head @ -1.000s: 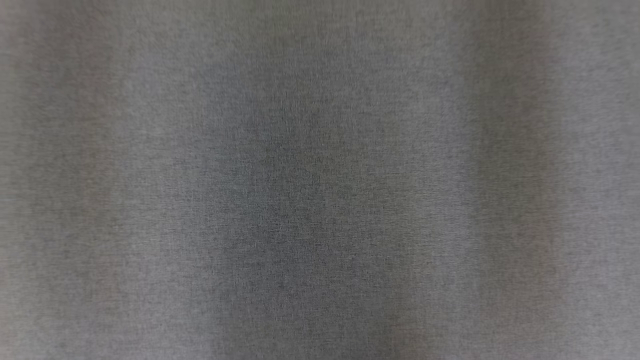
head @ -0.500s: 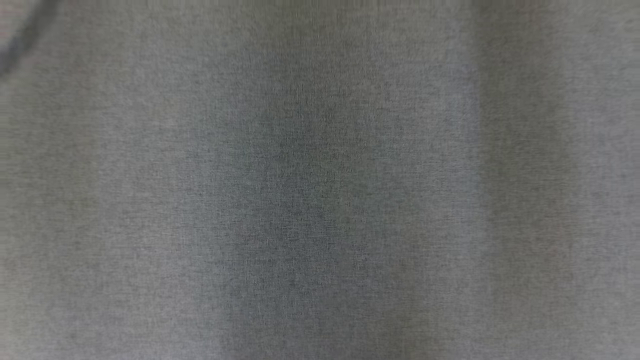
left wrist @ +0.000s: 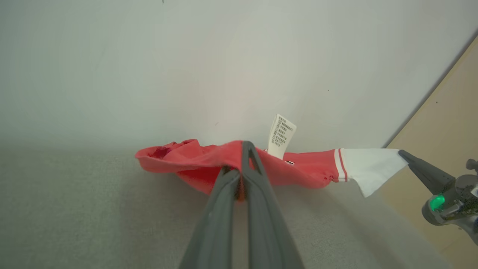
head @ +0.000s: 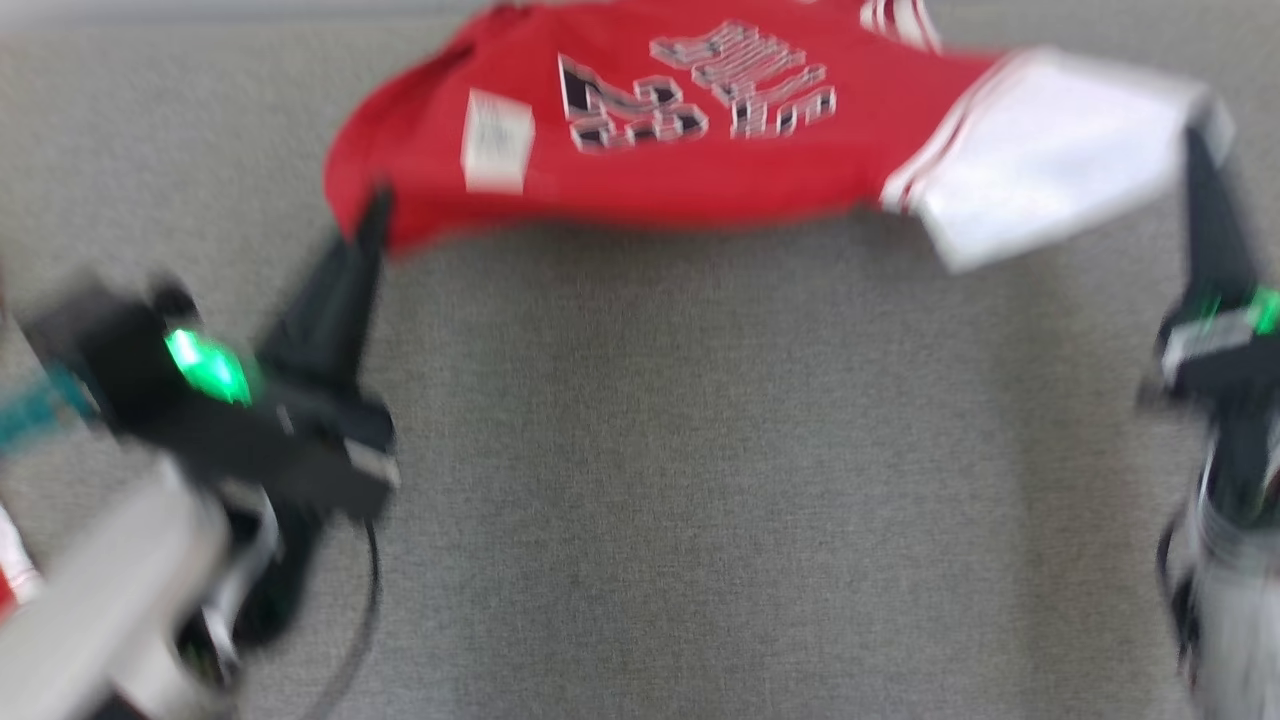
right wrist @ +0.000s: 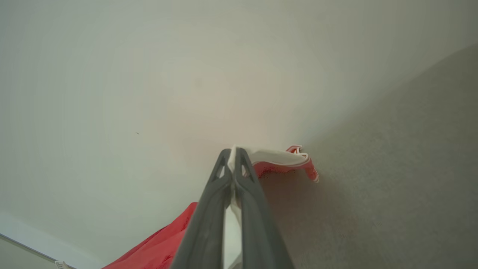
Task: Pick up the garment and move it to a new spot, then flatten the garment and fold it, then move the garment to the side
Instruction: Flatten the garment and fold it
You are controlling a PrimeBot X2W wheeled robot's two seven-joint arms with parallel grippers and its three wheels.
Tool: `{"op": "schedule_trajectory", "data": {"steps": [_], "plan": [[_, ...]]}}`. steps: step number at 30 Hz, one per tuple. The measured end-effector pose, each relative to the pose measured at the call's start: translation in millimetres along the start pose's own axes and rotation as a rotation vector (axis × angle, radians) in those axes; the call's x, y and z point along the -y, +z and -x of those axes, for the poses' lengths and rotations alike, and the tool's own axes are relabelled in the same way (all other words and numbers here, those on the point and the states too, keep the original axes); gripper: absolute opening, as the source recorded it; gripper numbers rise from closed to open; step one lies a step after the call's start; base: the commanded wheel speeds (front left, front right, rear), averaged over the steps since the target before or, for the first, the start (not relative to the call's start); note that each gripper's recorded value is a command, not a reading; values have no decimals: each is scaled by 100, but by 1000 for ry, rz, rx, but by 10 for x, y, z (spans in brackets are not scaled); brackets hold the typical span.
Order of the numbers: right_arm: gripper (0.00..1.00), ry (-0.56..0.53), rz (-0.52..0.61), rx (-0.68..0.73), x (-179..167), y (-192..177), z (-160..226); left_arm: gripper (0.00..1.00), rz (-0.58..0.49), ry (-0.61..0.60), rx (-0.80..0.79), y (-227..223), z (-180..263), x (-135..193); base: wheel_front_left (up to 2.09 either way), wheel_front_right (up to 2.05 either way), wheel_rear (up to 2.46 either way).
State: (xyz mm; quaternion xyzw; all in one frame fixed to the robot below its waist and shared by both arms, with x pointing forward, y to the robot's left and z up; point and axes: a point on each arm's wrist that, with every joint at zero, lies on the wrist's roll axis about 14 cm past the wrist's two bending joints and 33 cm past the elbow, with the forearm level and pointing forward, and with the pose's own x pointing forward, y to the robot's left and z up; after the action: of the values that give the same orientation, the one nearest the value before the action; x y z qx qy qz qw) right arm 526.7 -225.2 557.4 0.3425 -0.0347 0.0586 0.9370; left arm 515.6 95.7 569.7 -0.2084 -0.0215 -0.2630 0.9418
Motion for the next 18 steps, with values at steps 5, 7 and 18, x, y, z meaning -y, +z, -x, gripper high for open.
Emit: {"op": "schedule_trajectory", "data": {"steps": [5,7,18], "plan": [[0,-112,-68,-60,156,-204,824,0,74,57,-93,-439,596,221,0,0,0],[0,-173,-81,-89,242,-281,1130,0,78,108,-118,-563,800,213,0,0,0],[0,-323,-150,-400,355,-981,2256,0,-3,298,-290,-1197,1765,119,0,0,0]]}}
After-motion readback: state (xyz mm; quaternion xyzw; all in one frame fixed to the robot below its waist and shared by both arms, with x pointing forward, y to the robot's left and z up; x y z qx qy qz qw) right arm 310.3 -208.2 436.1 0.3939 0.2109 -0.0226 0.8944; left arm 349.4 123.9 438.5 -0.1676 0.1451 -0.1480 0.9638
